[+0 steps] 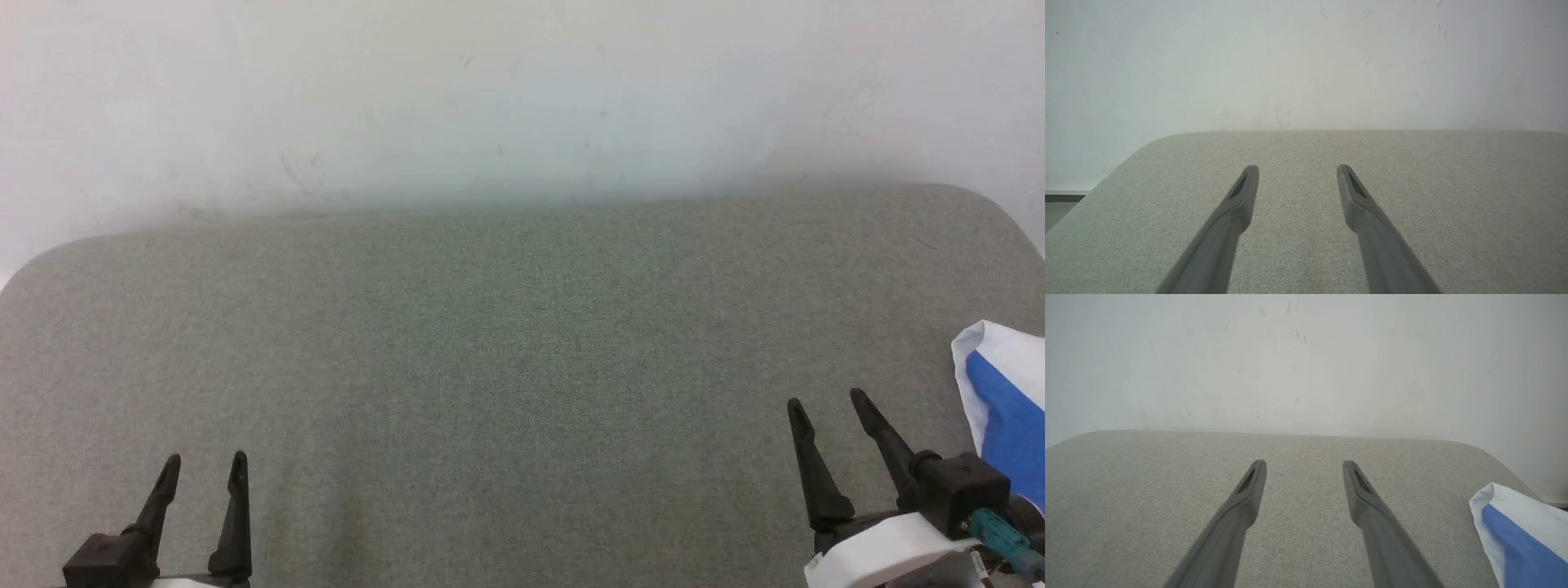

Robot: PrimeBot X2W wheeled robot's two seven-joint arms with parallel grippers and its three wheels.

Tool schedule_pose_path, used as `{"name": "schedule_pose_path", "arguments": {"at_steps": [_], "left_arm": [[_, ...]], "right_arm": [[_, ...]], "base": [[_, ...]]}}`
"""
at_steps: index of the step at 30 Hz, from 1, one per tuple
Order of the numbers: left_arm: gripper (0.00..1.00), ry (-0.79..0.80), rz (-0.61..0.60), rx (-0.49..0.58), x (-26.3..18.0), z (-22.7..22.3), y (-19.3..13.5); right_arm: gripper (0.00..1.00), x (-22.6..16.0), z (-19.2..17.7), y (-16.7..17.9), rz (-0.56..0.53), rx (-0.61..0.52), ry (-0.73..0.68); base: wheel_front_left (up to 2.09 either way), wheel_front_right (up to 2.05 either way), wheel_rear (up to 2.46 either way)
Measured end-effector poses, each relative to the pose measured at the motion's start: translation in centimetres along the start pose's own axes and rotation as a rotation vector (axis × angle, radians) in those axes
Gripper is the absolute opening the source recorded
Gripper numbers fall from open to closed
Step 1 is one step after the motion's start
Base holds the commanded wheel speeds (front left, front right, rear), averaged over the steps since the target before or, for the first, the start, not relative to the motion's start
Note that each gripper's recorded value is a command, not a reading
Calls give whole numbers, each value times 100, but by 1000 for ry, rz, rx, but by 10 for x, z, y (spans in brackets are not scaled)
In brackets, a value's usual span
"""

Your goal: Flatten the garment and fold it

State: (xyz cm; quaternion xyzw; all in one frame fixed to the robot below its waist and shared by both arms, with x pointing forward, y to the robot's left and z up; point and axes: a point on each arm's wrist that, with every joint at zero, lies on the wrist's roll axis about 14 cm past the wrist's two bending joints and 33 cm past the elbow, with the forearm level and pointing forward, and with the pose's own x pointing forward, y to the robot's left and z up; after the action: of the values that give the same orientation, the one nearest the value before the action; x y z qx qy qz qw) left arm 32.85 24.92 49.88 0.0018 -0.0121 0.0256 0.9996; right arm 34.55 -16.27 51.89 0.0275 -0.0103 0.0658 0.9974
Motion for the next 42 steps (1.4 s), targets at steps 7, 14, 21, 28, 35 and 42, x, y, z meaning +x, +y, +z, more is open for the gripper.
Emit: {"name": "schedule_pose_path", "arguments": {"at_steps": [7,14,21,28,35,42], "left_arm": [[100,-1,6,-14,-3,-2,0],[0,4,1,-20,-3,-4,-2],[0,9,-1,-20,-3,-5,-3],[0,23,-7,-18,-2,-7,-8],[0,31,-12,-15,-1,-7,-11],[0,32,-14,-12,2,-6,-15]], "right_arm": [[100,-1,4,2,4,-2,-8],[0,-1,3,2,2,-1,-2],[0,-1,2,2,2,-1,-1],[0,-1,1,2,2,-3,7],[0,0,0,1,2,-12,11],[0,1,0,1,2,-14,11]], "base": [[0,0,0],[0,0,0],[0,0,0],[0,0,0],[0,0,0],[0,0,0]]}}
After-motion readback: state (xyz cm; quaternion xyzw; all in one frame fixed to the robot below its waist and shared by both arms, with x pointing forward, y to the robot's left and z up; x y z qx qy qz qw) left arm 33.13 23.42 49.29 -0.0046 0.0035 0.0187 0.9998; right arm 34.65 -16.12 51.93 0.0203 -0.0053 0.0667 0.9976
